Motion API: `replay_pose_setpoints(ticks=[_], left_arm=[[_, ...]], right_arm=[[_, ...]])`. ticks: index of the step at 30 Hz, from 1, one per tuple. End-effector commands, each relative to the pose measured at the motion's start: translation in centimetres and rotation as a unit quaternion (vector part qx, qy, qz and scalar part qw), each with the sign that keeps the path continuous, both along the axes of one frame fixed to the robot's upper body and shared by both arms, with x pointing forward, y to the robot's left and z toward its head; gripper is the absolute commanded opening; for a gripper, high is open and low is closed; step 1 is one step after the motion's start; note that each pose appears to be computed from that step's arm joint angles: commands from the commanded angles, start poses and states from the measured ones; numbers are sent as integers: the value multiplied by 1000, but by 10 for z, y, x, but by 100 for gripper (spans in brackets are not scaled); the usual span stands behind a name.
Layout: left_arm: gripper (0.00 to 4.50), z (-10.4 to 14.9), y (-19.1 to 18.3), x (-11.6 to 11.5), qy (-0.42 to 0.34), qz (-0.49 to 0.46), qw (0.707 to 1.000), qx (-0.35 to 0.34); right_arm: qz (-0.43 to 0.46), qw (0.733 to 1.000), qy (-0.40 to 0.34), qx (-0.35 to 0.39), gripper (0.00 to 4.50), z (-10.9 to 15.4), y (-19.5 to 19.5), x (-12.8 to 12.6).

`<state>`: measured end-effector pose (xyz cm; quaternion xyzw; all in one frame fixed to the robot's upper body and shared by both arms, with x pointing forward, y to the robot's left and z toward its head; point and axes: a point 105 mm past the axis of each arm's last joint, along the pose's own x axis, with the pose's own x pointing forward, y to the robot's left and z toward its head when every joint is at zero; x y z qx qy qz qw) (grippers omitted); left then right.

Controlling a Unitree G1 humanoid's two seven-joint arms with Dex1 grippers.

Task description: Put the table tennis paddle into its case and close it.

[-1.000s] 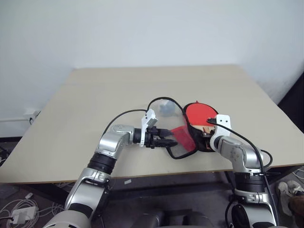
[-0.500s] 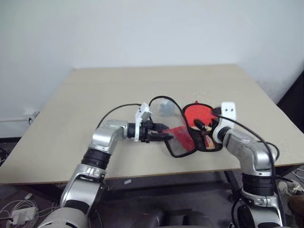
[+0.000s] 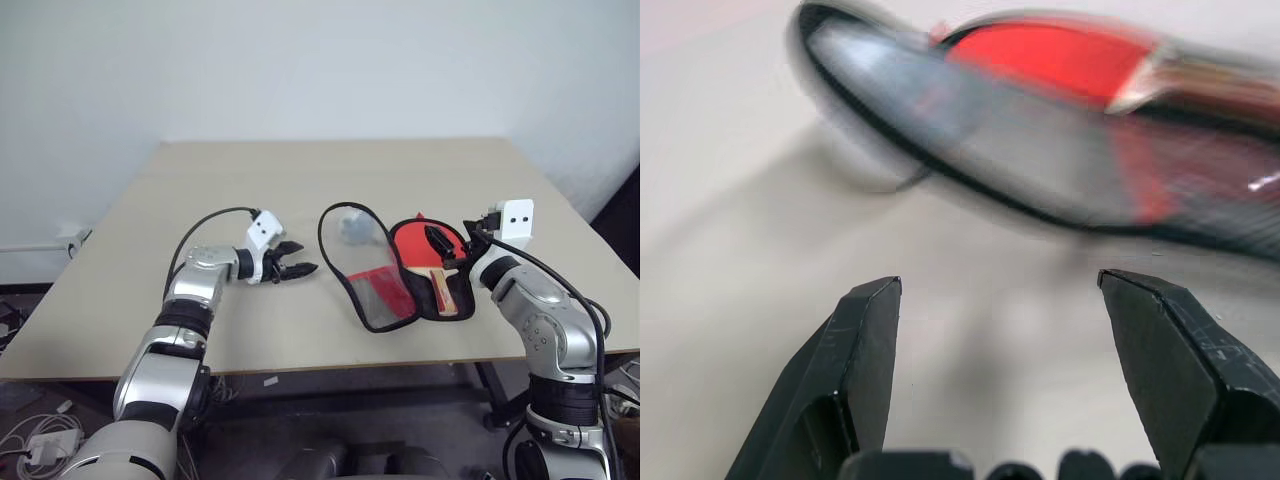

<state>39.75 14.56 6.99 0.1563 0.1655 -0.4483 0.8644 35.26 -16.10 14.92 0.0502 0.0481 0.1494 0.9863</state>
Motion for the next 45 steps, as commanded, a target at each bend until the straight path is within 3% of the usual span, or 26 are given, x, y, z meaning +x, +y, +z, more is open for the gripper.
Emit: replay_pose_setpoints(ticks=[1, 7, 13, 17, 21, 27, 35, 45], left_arm=[[335, -1, -21, 10, -29, -4, 999, 31], [335, 11, -77, 11, -37, -37, 997, -49], [335, 39, -132, 4, -31, -68, 984, -164], [335, 47, -156, -7, -8, -86, 973, -215], [335, 28, -170, -28, 21, -115, 976, -185], [335, 10, -172, -35, 105, -64, 977, -176], [335, 18, -198, -33, 280, 8, 930, -236], [335, 5, -225, -48, 436, 78, 874, -198]], right_arm=[[-19, 999, -39, 2, 448, 18, -4, 6], [-29, 998, -45, 12, 448, 20, -5, 7], [-60, 979, -150, 125, 448, 69, -20, -1], [-77, 972, -162, 150, 448, 73, -25, -4], [-102, 972, -150, 150, 448, 65, -31, -1], [-116, 975, -132, 138, 448, 54, -34, -2], [-119, 979, -109, 122, 448, 42, -29, 2], [-141, 978, -99, 116, 448, 34, -36, 2]])
